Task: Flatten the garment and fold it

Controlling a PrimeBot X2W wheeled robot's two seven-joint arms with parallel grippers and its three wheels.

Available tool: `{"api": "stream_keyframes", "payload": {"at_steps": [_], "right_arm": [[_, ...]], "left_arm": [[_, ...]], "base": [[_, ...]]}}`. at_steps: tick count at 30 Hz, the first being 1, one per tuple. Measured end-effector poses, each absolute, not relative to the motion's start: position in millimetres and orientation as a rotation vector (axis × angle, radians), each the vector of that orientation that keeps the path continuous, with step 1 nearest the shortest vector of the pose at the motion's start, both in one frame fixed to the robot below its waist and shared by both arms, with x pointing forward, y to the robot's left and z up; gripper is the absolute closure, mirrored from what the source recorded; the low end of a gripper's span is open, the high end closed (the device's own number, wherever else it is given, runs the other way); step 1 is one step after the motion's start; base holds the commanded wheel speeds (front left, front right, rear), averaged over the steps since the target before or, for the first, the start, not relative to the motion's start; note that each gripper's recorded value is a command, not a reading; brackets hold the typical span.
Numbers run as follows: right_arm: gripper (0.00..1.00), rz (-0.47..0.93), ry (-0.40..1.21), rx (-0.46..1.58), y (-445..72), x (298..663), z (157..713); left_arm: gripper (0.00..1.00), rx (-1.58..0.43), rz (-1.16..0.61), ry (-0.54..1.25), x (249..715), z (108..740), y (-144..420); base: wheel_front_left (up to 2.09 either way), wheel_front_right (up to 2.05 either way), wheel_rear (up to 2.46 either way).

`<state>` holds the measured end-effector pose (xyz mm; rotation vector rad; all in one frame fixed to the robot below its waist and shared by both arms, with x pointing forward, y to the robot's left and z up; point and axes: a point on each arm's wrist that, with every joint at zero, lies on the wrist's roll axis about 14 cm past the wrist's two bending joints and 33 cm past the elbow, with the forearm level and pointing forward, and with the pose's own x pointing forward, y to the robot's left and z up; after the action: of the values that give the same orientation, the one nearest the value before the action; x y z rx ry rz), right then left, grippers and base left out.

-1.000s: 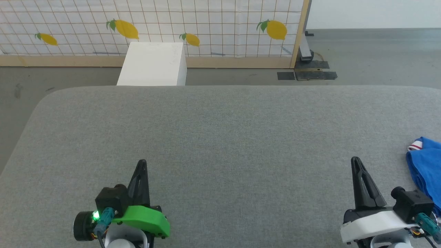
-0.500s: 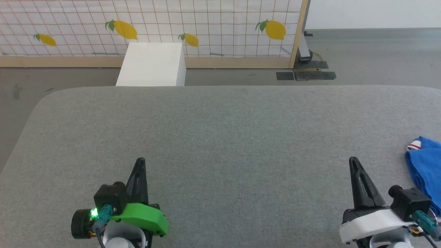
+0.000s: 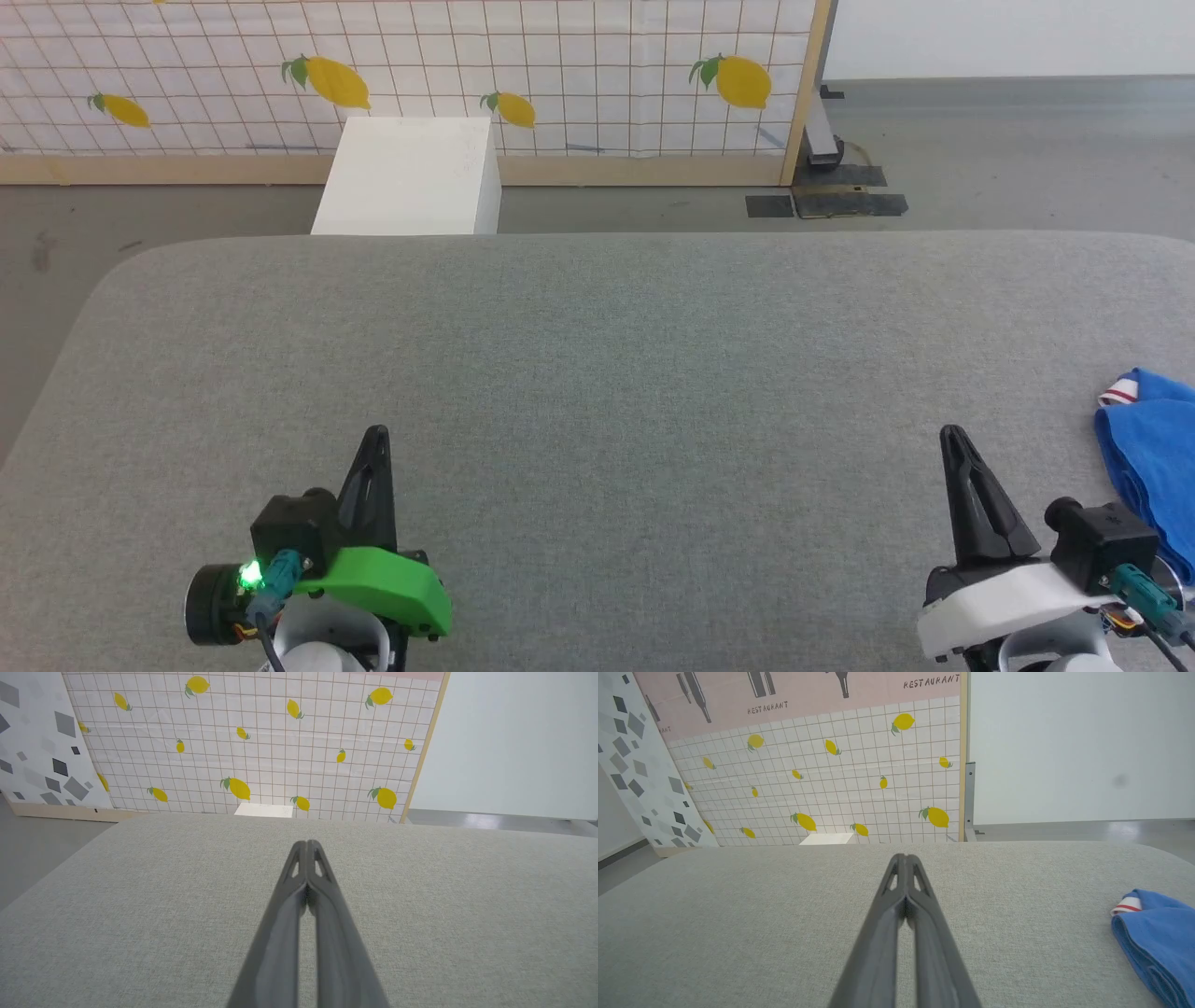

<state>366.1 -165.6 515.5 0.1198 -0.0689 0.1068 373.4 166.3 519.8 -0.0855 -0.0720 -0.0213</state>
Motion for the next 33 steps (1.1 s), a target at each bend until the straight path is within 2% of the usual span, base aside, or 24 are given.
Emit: {"api": "stream_keyframes", "payload": {"at_steps": [33], "right_arm": [[1.0,0.12,-0.035,0.063,-162.7,366.2,516.3]], "left_arm": [[1.0,-0.044,-0.02,-0.057,375.3,525.6,168.9]], "base": [[0.0,0.0,0.0]]}}
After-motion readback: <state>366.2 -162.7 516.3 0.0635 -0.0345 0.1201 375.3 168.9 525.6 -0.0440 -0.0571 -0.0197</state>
